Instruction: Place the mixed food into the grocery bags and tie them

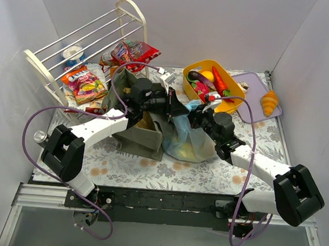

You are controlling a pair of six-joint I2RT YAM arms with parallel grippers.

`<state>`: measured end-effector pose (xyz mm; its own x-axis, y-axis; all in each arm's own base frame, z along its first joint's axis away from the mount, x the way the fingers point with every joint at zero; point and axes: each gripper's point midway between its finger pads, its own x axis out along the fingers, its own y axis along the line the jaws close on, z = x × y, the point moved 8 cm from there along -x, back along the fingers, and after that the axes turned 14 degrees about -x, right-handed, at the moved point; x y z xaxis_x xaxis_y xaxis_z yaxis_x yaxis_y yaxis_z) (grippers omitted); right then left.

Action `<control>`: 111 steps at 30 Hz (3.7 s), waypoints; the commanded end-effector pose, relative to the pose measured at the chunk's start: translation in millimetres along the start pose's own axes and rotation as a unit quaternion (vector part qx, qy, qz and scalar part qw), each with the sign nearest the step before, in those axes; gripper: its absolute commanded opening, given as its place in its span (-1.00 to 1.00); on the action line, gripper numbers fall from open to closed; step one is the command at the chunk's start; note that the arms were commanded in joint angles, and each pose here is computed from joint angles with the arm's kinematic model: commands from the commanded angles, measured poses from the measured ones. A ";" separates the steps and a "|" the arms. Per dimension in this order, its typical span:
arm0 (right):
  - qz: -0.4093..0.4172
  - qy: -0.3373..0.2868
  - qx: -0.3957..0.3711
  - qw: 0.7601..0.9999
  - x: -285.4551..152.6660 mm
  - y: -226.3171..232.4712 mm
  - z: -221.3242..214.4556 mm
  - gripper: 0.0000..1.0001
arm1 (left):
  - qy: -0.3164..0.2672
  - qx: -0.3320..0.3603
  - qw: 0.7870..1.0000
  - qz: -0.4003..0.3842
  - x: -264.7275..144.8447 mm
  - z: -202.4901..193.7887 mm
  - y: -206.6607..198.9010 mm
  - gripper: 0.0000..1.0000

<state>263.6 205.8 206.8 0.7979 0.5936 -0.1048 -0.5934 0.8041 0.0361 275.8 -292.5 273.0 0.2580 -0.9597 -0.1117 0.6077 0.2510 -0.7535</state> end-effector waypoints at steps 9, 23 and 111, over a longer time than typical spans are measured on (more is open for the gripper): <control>0.039 -0.020 0.080 0.996 -19.6 22.7 7.0 -0.97 | -0.041 0.071 0.997 0.009 -2.1 17.7 -20.9 -1.00; 0.042 -0.086 0.070 0.993 -14.5 21.4 12.9 -0.97 | 0.012 0.056 0.996 -0.068 -8.9 1.5 -35.8 -1.00; -0.069 0.058 0.409 0.908 -2.0 7.5 59.7 -0.17 | 0.000 0.212 0.977 0.010 -9.9 -16.3 -37.9 -1.00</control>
<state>255.4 207.2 260.3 0.7980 0.4952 -0.3435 -0.1156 0.6852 0.7191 251.3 -298.3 276.8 0.3153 -0.9355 -0.1593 0.8275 0.3532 -0.4364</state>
